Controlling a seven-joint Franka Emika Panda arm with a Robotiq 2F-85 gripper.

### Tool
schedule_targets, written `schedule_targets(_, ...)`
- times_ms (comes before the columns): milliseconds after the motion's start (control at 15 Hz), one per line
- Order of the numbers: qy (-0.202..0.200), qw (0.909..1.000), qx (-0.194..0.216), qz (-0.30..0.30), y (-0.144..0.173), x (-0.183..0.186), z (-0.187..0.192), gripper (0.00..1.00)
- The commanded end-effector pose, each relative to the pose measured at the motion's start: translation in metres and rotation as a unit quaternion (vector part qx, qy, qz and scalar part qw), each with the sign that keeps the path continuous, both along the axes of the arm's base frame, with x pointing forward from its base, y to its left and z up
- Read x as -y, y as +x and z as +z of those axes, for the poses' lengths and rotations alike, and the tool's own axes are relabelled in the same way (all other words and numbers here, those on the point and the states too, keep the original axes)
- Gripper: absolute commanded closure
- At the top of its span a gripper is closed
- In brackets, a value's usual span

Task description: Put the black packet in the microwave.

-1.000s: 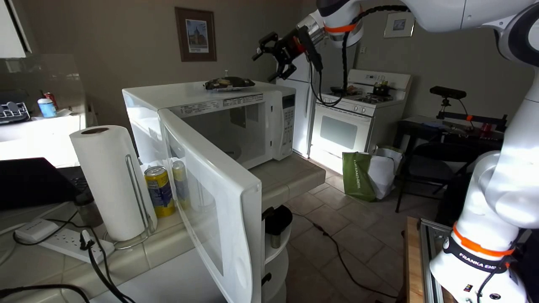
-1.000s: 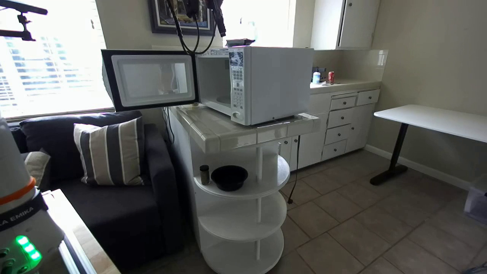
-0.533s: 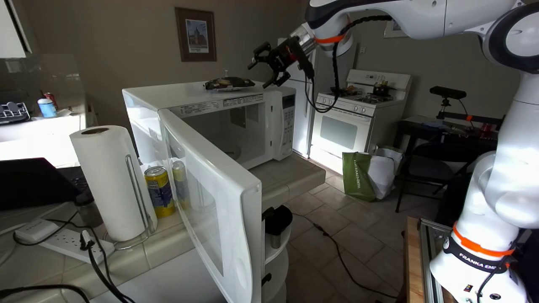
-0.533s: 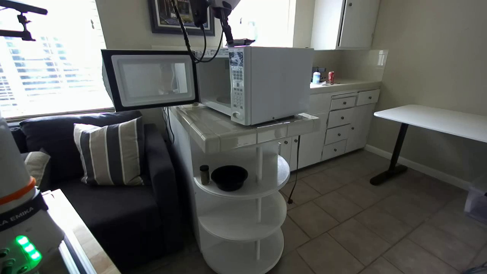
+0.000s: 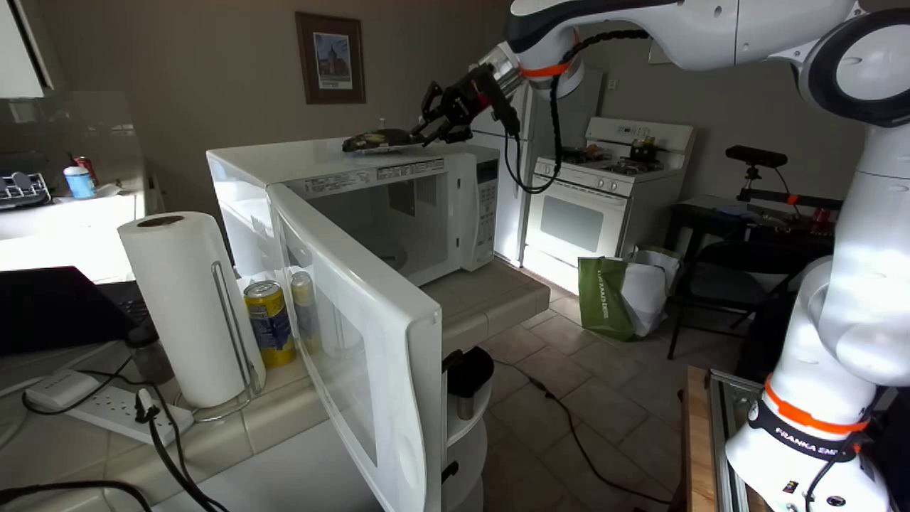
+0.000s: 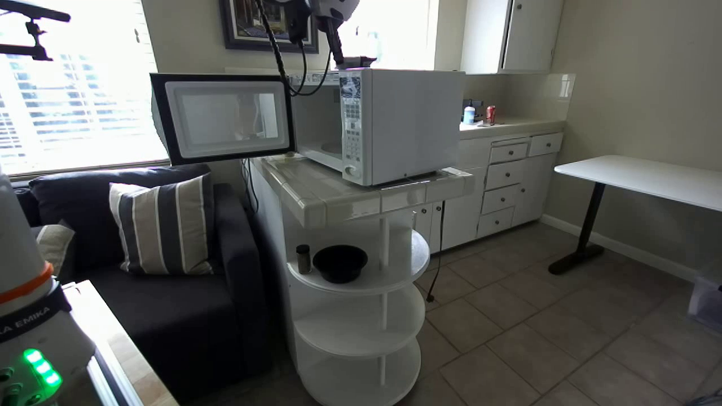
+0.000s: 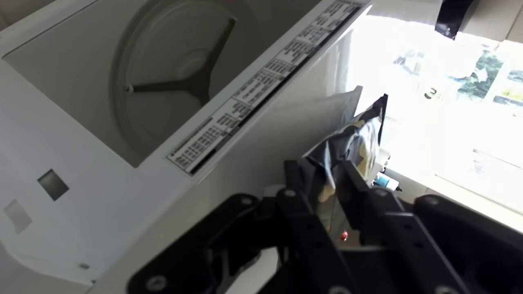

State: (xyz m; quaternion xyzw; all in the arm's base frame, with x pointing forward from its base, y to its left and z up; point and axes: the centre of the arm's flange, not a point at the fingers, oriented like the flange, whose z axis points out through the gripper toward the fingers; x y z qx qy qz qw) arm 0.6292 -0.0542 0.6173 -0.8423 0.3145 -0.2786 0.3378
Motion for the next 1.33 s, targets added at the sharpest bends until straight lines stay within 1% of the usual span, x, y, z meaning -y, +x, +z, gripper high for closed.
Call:
schedule_targets(0,0.018,0.9996,-0.011,-0.019,0.005,-0.002,-0.002,0.99)
schedule_targets(200,0.034,0.9984,-0.029,-0.034,-0.002,0.0,0.0,1.0)
schedule_targets(400,0.065,0.9959,-0.048,-0.042,-0.018,0.001,0.006,1.0)
schedule_targets(467,0.076,0.9949,-0.056,-0.037,-0.029,0.001,0.01,1.0)
schedule_targets(667,0.112,0.9905,-0.078,0.01,-0.063,0.0,0.02,1.0)
schedule_targets(733,0.125,0.9879,-0.086,0.032,-0.077,-0.001,0.021,1.0)
schedule_targets(867,0.137,0.9824,-0.104,0.072,-0.102,-0.002,0.022,1.0)
schedule_targets(1000,0.146,0.9747,-0.125,0.114,-0.127,-0.003,0.019,1.0)
schedule_targets(1267,0.146,0.9627,-0.16,0.162,-0.157,0.002,0.002,1.0)
